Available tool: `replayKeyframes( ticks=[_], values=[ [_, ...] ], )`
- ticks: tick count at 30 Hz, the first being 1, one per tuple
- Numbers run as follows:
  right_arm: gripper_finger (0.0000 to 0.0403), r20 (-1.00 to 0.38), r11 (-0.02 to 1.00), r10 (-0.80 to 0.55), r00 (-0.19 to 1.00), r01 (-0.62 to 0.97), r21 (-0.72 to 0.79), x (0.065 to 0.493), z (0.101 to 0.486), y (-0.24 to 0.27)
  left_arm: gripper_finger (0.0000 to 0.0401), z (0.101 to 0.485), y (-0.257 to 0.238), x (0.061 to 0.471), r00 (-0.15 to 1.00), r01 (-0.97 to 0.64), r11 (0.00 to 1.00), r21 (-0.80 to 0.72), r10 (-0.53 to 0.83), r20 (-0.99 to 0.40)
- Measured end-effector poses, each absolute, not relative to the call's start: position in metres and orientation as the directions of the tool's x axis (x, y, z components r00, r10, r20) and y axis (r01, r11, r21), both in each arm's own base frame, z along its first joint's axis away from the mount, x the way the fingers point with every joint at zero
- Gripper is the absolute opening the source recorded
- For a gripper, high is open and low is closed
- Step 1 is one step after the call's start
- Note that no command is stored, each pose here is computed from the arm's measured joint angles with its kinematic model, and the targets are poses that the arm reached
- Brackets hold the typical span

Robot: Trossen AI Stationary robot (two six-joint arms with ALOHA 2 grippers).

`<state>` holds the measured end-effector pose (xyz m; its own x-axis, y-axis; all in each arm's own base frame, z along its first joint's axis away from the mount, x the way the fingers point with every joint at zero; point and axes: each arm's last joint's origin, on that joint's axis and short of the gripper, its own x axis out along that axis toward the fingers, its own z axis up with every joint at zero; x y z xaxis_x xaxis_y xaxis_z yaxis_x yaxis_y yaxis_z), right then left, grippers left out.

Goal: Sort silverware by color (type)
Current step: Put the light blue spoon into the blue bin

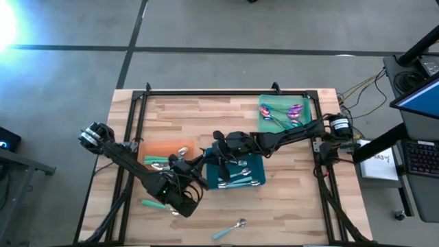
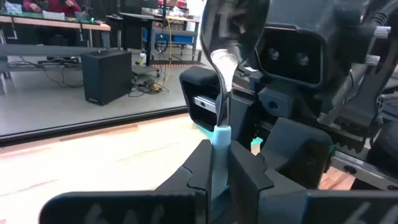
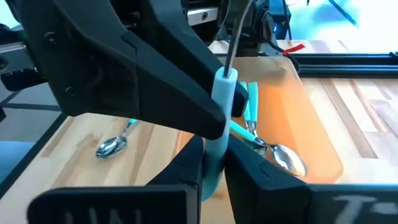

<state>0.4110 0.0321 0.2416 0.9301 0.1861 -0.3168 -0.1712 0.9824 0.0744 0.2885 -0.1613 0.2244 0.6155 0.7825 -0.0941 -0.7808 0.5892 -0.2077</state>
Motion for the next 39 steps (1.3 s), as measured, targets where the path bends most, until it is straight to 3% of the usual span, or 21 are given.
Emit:
replayKeyframes(
  ticks=[7,17,26,39],
  values=[
    [0.0028,-0.368,0.981,0.193,0.91,-0.174,0.084,0.407,0.241,0.032,0.0044,0.229,-0.163,0.292,0.63,-0.773,0.607,-0.184,0.768,-0.114],
    [0.0028,-0.62,0.997,0.074,0.781,-0.044,0.064,0.375,0.254,0.024,0.0102,0.236,-0.165,0.295,0.667,-0.743,0.665,-0.08,0.724,-0.176],
    [0.0028,-0.823,0.984,0.07,0.564,0.098,0.15,0.349,0.239,0.03,0.0107,0.234,-0.163,0.29,0.687,-0.701,0.713,0.012,0.68,-0.256],
    [0.0028,-0.9,0.959,0.126,0.416,0.182,0.218,0.335,0.226,0.054,0.0107,0.237,-0.168,0.286,0.723,-0.527,0.849,-0.036,0.426,-0.544]
  ],
)
